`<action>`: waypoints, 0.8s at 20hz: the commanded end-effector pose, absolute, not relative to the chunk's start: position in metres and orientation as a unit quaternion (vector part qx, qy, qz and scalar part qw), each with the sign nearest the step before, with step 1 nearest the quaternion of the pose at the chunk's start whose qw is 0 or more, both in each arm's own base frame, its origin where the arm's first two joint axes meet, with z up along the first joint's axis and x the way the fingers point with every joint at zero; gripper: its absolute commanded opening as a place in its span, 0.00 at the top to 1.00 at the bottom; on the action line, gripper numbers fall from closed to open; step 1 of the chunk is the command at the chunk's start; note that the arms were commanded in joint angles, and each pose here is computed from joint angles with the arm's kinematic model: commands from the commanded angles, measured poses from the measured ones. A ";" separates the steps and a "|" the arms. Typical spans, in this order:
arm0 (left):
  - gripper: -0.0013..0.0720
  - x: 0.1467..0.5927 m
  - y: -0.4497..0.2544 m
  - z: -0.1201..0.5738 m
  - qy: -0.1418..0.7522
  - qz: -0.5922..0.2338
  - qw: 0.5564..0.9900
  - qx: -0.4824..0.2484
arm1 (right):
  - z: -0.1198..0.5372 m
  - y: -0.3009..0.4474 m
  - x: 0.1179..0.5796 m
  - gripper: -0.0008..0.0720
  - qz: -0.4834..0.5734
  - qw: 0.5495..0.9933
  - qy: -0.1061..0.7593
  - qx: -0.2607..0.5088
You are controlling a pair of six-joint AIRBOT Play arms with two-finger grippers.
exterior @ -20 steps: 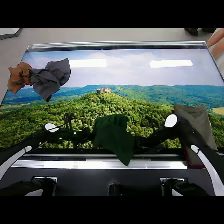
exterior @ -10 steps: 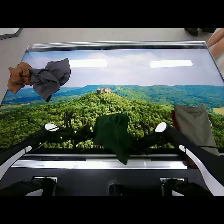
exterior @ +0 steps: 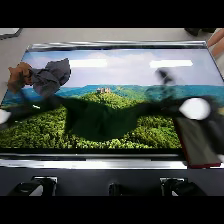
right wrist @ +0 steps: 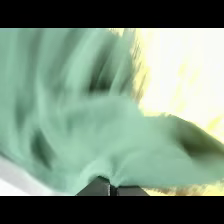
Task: Fold the shirts.
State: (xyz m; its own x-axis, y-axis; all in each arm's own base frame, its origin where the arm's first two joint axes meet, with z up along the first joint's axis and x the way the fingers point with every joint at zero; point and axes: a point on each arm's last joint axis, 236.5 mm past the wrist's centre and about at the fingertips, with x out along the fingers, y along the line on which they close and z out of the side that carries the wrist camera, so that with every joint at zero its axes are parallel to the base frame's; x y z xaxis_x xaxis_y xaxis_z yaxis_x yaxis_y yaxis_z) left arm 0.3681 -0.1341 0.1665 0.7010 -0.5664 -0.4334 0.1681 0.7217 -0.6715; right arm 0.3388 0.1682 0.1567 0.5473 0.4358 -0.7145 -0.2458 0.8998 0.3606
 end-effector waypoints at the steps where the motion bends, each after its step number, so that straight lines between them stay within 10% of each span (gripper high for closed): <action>1: 0.94 0.331 -0.072 0.323 0.136 -0.166 0.939 -0.269 | 0.354 0.084 0.328 0.94 0.086 0.974 0.171 0.123; 10: 0.94 0.232 -0.006 0.473 -0.072 -0.021 0.989 -0.129 | 0.417 0.010 0.260 0.94 -0.003 0.994 0.078 0.080; 16: 0.93 0.270 0.034 0.435 -0.014 0.041 0.993 -0.110 | 0.292 -0.012 0.250 0.94 -0.084 0.937 0.340 0.019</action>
